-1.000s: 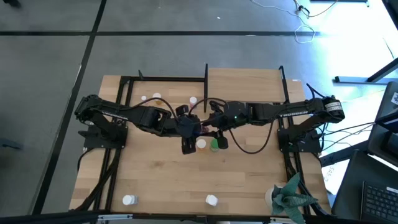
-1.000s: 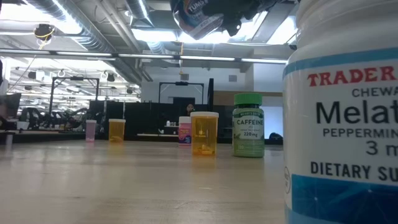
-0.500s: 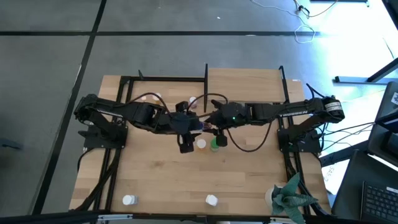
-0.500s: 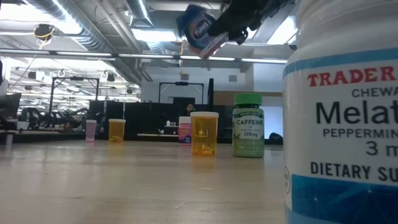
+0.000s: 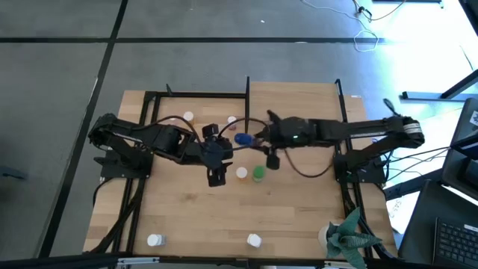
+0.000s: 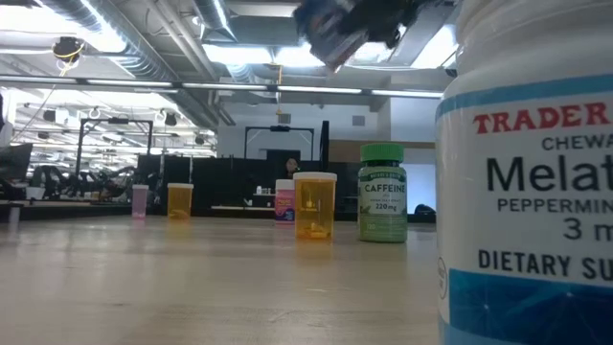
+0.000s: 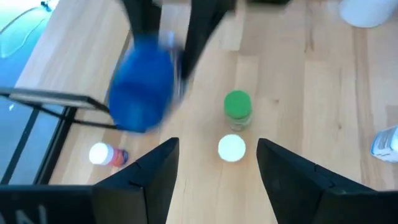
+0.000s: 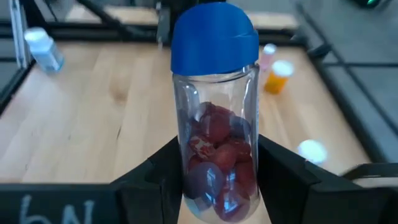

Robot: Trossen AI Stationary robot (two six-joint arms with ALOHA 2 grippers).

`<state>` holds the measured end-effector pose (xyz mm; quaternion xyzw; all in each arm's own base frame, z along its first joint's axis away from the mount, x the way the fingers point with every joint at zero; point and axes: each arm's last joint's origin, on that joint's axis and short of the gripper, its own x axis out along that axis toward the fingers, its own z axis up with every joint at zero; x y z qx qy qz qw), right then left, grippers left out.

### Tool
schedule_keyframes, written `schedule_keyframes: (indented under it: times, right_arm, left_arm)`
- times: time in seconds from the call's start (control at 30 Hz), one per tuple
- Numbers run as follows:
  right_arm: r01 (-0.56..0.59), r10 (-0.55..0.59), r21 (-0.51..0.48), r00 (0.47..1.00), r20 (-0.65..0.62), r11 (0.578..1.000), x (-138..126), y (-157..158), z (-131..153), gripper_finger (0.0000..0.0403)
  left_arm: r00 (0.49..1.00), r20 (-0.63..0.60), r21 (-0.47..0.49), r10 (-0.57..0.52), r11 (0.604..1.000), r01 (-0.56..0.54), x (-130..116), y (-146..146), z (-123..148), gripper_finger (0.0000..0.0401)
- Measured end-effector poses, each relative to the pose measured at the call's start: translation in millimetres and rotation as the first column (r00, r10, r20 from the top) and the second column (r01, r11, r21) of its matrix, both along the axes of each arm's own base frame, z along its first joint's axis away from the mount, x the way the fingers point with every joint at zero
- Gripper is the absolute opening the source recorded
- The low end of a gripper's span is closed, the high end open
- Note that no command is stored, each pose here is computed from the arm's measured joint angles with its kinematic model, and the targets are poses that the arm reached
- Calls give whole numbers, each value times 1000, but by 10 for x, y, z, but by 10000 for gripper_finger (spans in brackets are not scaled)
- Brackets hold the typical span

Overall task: Pick and place medicine bottles onto shelf by color
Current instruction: Put the blue medicine bottle on the shelf

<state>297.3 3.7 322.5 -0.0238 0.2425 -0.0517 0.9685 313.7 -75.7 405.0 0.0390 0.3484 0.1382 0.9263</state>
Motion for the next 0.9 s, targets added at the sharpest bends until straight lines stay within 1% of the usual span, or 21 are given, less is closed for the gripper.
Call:
schedule_keyframes:
  times: [0.17,0.3,0.43,0.53,0.6,0.73,0.9]
  right_arm:
    - [79,-73,-58,992,99,995,-317,-36,253,170]
    - [133,-121,-56,978,170,990,-552,-83,266,170]
    - [163,-146,-43,953,266,986,-740,-140,175,170]
    - [192,-160,-61,926,341,980,-819,-200,105,170]
    - [226,-180,-76,903,390,971,-833,-257,49,170]
    - [309,-240,-69,845,478,949,-831,-397,-78,170]
    - [373,-296,-50,804,515,926,-858,-558,-294,170]
  left_arm:
    - [1000,-1,1,1,1000,-1,-1,0,-1,210]
    - [1000,-12,4,-1,1000,1,-9,-2,-8,210]
    - [1000,-11,4,-5,1000,5,-12,-16,-8,210]
    - [1000,-12,3,-6,1000,7,-13,-18,-8,210]
    - [1000,-12,3,-6,1000,6,-13,-17,-8,210]
    - [1000,-12,3,-5,1000,6,-13,-17,-8,210]
    - [1000,-10,0,-4,1000,4,-12,-17,-7,210]
